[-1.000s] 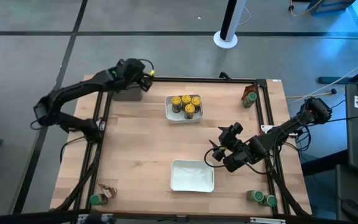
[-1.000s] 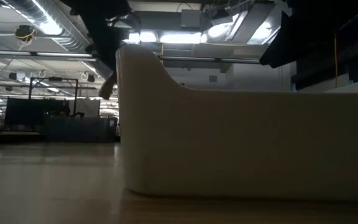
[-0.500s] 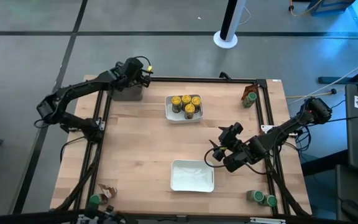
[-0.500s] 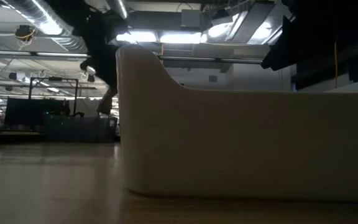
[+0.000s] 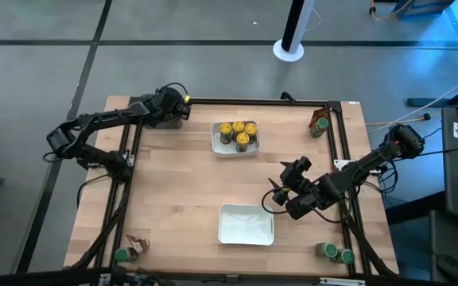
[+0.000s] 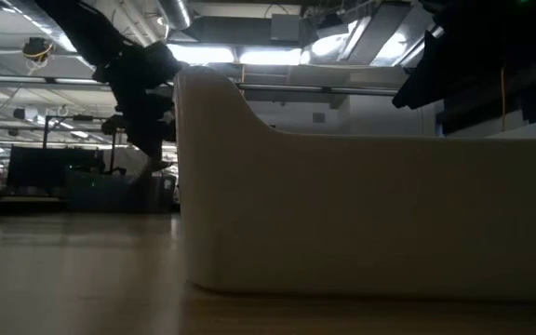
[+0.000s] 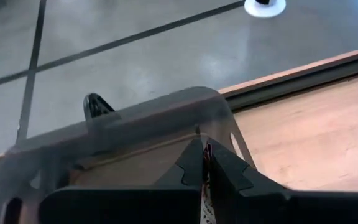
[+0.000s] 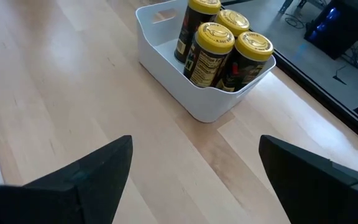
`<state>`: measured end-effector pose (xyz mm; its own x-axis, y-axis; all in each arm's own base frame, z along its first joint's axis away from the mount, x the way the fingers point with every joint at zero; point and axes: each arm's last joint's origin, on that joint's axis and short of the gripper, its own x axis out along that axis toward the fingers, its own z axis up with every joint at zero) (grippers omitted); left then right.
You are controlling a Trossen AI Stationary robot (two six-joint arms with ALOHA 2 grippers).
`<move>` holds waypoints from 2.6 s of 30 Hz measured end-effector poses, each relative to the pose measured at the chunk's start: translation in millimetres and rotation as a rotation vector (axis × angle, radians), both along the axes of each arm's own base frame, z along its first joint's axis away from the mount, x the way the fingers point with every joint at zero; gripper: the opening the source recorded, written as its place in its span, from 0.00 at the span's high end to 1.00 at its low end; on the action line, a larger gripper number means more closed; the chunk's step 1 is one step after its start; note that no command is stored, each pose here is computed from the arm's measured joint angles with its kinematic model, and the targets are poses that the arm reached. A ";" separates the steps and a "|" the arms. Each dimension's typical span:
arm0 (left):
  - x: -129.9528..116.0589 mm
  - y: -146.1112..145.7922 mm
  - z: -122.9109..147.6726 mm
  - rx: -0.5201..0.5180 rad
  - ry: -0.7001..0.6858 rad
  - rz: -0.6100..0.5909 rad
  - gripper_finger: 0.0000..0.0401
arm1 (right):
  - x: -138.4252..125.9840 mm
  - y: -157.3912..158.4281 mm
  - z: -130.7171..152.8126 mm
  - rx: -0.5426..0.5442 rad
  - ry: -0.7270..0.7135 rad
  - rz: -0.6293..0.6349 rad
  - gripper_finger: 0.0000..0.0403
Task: Sort spices by type
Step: Put the orange seasoning pack into the black bin
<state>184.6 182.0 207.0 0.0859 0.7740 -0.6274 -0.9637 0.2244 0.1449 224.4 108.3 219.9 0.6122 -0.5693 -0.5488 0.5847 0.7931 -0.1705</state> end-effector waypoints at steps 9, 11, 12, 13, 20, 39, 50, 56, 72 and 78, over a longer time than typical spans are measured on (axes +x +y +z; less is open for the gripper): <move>-6.9 -6.5 -17.9 -0.049 -0.002 0.022 0.98 | 0.0 0.0 0.0 -0.001 0.000 0.000 0.13; -8.5 -7.9 -21.5 -0.057 0.003 0.024 0.98 | 0.0 0.0 0.0 -0.001 -0.001 0.000 0.13; -9.2 -8.5 -22.8 -0.061 0.008 0.025 0.98 | 0.0 0.0 0.0 -0.001 -0.001 0.000 0.13; -9.8 -9.0 -24.0 -0.065 0.011 0.024 0.98 | 0.1 0.0 0.0 0.000 -0.001 0.000 0.13; -10.8 -10.1 -26.4 -0.075 0.017 0.021 0.98 | 0.6 0.4 0.4 0.004 -0.008 0.000 0.13; -7.9 -9.4 -3.3 -0.050 0.010 -0.076 0.66 | 1.1 0.6 0.7 0.006 -0.013 0.001 0.13; -7.7 -34.2 60.1 0.074 -0.124 -0.315 0.64 | 0.9 0.6 0.6 0.007 -0.005 0.004 0.13; 0.8 -72.9 77.1 0.106 -0.181 -0.551 0.64 | 0.4 0.1 0.4 -0.014 0.011 0.014 0.13; 23.7 -149.9 49.9 0.037 -0.120 -0.944 0.64 | 14.4 -32.9 15.2 0.076 0.173 -0.032 0.13; 20.8 -165.7 39.1 -0.013 -0.059 -1.013 0.64 | 3.6 -60.4 48.7 0.091 0.385 -0.168 0.13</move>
